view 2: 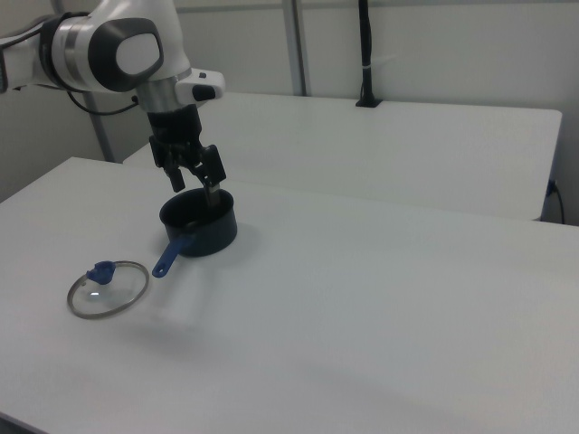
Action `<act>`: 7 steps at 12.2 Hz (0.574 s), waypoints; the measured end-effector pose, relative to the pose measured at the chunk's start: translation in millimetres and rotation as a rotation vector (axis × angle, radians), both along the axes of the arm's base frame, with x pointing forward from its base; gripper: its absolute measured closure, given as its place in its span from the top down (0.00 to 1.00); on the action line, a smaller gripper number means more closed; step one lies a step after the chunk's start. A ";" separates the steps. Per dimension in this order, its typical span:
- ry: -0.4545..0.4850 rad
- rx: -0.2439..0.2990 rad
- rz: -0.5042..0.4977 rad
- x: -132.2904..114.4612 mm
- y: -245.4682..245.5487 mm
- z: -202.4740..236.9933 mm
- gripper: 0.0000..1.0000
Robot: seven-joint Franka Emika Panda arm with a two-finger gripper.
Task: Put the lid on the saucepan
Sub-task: 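Move the open gripper toward the glass lid's blue knob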
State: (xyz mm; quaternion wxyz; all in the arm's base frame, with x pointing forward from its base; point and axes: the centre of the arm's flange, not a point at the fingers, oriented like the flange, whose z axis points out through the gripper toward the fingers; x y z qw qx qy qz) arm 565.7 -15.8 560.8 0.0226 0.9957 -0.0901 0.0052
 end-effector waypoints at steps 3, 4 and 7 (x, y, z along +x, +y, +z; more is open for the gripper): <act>-0.006 0.059 0.039 0.7 24.1 2.7 1.00; -0.005 0.079 0.079 -0.2 50.8 3.1 1.00; 0.028 0.096 0.194 -12.5 160.1 -10.0 1.00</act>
